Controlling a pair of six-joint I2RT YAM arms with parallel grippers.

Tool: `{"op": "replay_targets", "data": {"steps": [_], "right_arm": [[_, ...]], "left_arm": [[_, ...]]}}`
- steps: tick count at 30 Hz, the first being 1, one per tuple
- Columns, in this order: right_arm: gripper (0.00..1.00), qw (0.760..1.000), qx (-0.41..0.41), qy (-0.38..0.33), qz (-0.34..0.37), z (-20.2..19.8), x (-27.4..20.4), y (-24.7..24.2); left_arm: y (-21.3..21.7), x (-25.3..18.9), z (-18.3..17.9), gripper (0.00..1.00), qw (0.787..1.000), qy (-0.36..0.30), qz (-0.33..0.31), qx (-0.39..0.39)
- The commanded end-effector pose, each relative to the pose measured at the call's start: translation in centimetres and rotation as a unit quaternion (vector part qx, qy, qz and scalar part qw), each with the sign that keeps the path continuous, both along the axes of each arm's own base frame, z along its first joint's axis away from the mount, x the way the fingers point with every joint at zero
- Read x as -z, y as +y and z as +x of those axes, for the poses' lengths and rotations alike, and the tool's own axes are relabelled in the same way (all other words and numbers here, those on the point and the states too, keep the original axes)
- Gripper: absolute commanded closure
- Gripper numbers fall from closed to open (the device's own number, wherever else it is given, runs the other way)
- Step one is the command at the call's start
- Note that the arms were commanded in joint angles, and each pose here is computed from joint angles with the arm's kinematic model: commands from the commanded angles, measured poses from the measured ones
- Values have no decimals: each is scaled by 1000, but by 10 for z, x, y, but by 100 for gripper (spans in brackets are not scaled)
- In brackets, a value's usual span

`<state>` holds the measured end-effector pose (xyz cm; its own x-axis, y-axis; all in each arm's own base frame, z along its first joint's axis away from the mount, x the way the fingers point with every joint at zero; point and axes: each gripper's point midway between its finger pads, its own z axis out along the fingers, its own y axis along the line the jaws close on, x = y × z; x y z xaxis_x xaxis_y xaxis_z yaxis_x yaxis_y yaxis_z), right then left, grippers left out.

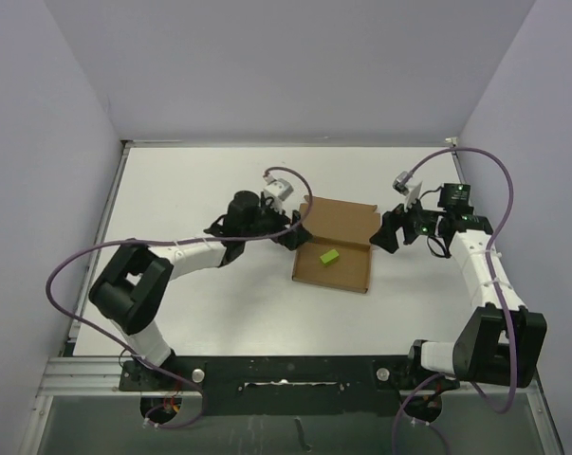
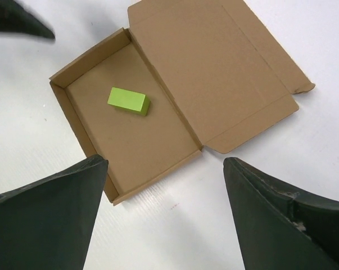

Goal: Fold the paper box

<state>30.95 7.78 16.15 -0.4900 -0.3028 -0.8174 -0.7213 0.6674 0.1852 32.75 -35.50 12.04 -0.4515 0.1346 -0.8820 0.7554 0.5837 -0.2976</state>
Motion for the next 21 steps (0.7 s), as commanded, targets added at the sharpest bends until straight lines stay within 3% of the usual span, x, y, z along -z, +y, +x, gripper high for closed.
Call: {"op": "replay_targets", "data": {"steps": [1,3,6,8,12,16,21], "right_arm": [[10,997,-1,-82,-4,7,-28,-1],[2,994,13,-108,-15,13,-38,-5],[2,991,24,-131,-3,25,-57,-5],[2,994,41,-98,33,34,-61,-1],[2,995,-18,-32,96,37,-58,18],[2,994,-11,-17,105,36,-33,17],[1,992,-6,0,124,32,-22,18]], "left_arm": [[32,-67,34,2,984,36,-176,-8],[52,-67,44,2,972,74,-224,-22],[77,-58,55,2,964,96,-243,-54],[89,-51,62,2,970,78,-214,-85],[108,-41,70,2,980,55,-127,-143],[123,-26,76,2,981,45,-14,-191],[113,-17,83,2,980,60,-19,-187]]}}
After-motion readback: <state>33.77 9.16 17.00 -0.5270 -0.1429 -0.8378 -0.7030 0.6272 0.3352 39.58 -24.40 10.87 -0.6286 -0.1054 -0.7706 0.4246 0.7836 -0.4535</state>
